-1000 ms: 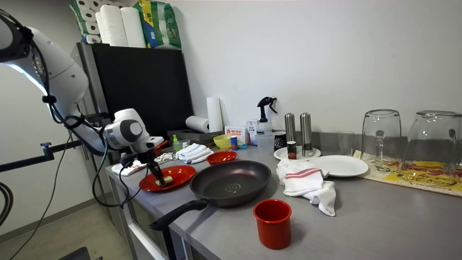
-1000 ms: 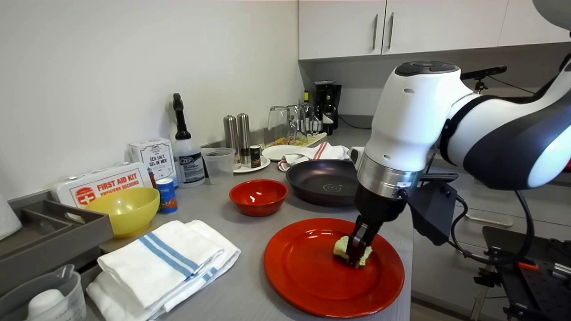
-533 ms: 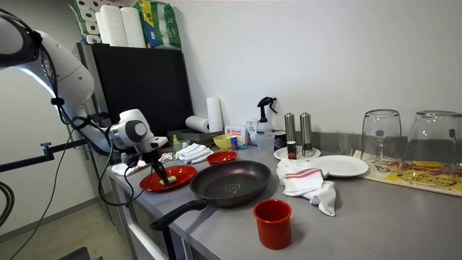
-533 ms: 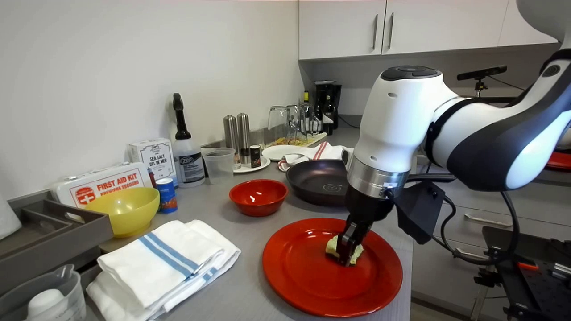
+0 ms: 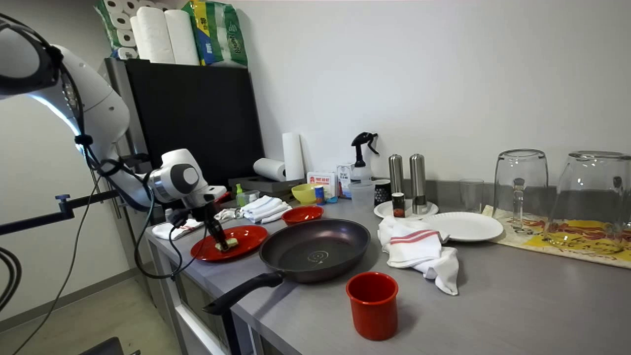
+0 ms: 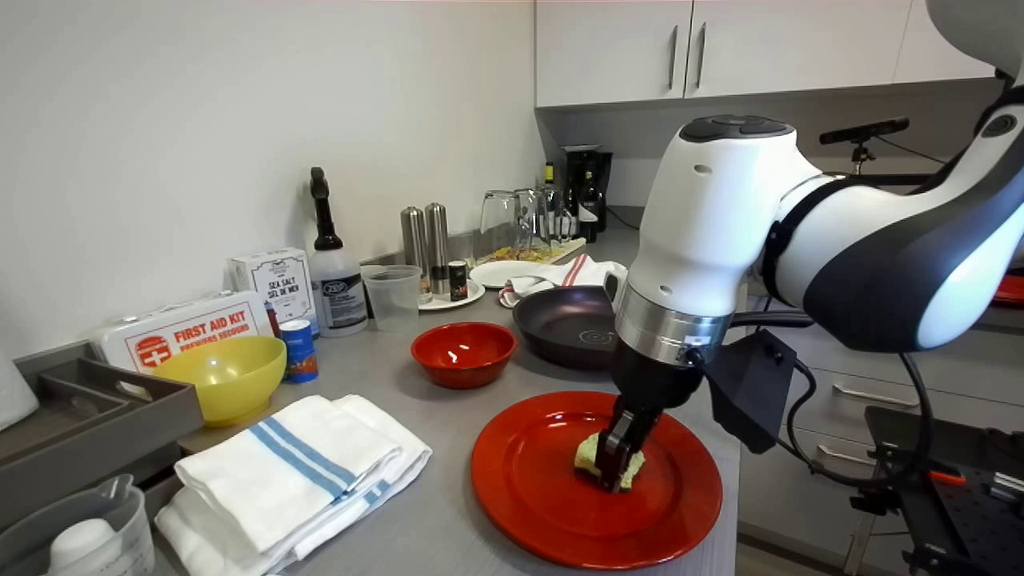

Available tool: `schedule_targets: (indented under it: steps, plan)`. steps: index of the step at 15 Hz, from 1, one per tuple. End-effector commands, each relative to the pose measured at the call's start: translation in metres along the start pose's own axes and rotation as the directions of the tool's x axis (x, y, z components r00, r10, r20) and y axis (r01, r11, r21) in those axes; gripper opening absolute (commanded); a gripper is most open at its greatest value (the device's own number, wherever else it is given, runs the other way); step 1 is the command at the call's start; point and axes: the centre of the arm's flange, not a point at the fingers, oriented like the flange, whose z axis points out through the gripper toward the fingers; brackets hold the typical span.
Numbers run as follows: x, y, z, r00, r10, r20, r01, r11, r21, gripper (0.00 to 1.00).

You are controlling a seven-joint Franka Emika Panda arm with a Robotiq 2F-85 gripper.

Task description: Pick up the sponge and clean the red plate

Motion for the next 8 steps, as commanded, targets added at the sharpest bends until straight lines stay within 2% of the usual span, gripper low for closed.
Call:
schedule_targets:
  steps: [1, 8]
  plan:
    - [0.000, -0.020, -0.003, 1.000, -0.022, 0.012, 0.022, 1.000, 0.019, 0.27]
    - [0.000, -0.029, -0.004, 0.999, -0.042, 0.017, 0.041, 0.999, 0.022, 0.27]
